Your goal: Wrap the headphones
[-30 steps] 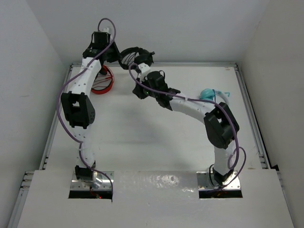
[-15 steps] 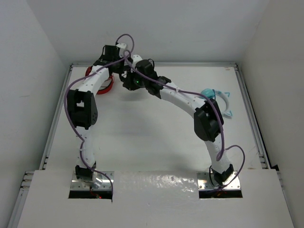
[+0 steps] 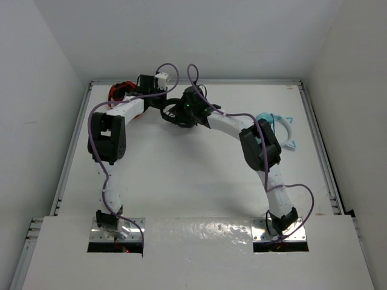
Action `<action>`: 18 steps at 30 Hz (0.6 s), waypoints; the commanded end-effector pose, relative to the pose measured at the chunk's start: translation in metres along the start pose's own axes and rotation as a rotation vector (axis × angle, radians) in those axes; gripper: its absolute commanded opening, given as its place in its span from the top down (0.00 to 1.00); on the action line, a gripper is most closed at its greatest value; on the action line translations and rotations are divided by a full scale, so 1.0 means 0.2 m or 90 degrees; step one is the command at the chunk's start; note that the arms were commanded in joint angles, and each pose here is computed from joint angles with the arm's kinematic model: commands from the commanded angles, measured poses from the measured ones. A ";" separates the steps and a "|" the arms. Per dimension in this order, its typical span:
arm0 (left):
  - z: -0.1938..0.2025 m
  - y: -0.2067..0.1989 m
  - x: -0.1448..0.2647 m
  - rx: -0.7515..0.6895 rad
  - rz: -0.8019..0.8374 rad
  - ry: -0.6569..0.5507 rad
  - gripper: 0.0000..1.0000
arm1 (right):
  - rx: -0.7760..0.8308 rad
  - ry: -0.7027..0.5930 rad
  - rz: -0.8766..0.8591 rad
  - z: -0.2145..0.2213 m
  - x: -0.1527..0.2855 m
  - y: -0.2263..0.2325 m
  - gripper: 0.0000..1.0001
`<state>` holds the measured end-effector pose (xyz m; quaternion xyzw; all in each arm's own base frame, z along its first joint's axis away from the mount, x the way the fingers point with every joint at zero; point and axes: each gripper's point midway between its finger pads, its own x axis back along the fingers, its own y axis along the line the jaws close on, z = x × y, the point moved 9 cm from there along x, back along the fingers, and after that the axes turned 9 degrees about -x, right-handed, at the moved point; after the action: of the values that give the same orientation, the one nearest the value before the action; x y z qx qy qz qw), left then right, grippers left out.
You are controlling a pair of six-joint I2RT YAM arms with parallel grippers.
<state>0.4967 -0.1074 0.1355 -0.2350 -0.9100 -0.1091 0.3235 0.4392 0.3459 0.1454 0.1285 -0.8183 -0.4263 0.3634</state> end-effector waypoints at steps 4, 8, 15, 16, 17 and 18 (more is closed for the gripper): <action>-0.13 -0.12 0.02 0.037 0.110 -0.131 1.00 | -0.078 -0.127 0.071 -0.19 -0.11 -0.13 1.00; -0.03 -0.17 -0.10 0.087 0.124 -0.094 1.00 | -0.110 -0.139 0.134 -0.19 -0.10 -0.25 0.98; 0.08 -0.17 -0.17 0.130 0.096 -0.052 1.00 | -0.142 -0.139 0.161 -0.21 -0.13 -0.33 0.70; 0.08 -0.17 -0.17 0.133 0.094 -0.051 1.00 | -0.146 -0.141 0.165 -0.22 -0.14 -0.34 0.64; 0.09 -0.17 -0.17 0.136 0.094 -0.048 1.00 | -0.145 -0.142 0.166 -0.23 -0.14 -0.34 0.61; 0.10 -0.17 -0.18 0.141 0.094 -0.044 1.00 | -0.147 -0.145 0.166 -0.24 -0.14 -0.34 0.59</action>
<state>0.4964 -0.1340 0.0864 -0.2401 -0.9137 0.0038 0.3279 0.4599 0.3187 0.1047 -0.0124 -0.7938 -0.4769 0.3771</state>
